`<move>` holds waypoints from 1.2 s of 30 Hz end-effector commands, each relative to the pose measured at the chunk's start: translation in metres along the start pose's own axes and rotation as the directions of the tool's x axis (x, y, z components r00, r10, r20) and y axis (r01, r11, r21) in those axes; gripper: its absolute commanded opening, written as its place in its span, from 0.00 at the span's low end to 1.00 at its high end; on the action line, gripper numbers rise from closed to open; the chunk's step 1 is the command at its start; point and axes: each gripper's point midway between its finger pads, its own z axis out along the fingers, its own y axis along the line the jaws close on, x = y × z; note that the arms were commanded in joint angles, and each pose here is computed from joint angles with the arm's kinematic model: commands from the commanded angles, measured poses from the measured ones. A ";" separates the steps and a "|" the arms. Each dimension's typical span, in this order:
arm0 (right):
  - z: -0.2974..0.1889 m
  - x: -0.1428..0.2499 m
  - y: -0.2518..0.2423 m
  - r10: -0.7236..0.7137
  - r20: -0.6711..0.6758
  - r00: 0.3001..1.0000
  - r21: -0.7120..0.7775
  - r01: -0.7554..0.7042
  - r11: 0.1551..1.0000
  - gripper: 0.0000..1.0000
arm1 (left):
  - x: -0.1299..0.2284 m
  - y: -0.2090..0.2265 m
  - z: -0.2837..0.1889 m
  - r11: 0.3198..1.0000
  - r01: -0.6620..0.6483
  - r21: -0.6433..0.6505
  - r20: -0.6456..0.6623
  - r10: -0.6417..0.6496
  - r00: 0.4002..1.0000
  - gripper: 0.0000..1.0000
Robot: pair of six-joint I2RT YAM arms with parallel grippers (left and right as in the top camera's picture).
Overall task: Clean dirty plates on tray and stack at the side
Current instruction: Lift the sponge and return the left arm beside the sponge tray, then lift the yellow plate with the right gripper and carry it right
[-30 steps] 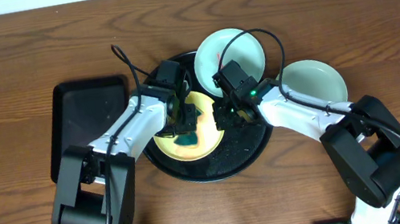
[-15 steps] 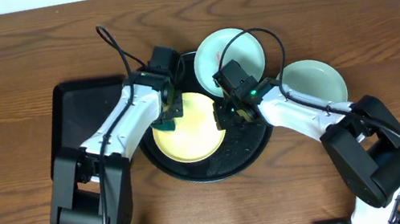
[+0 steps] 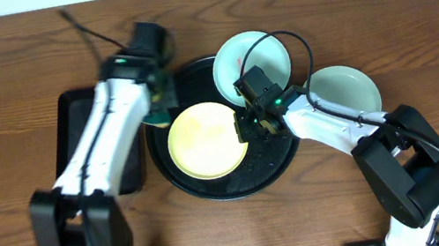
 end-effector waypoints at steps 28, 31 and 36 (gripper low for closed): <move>-0.152 -0.074 0.031 -0.511 0.379 0.771 0.485 0.304 0.820 0.01 | -0.007 0.119 -0.009 0.943 0.332 -0.022 -0.006 -0.332 0.943 0.08; -0.172 -0.077 0.040 -0.584 0.403 0.704 0.595 0.284 0.752 0.01 | -0.006 0.119 -0.008 0.943 0.331 -0.024 -0.011 -0.332 0.943 0.07; -0.195 -0.075 0.061 -0.703 0.391 0.594 0.728 0.268 0.631 0.01 | -0.003 0.119 -0.006 0.944 0.330 -0.027 -0.022 -0.331 0.944 0.07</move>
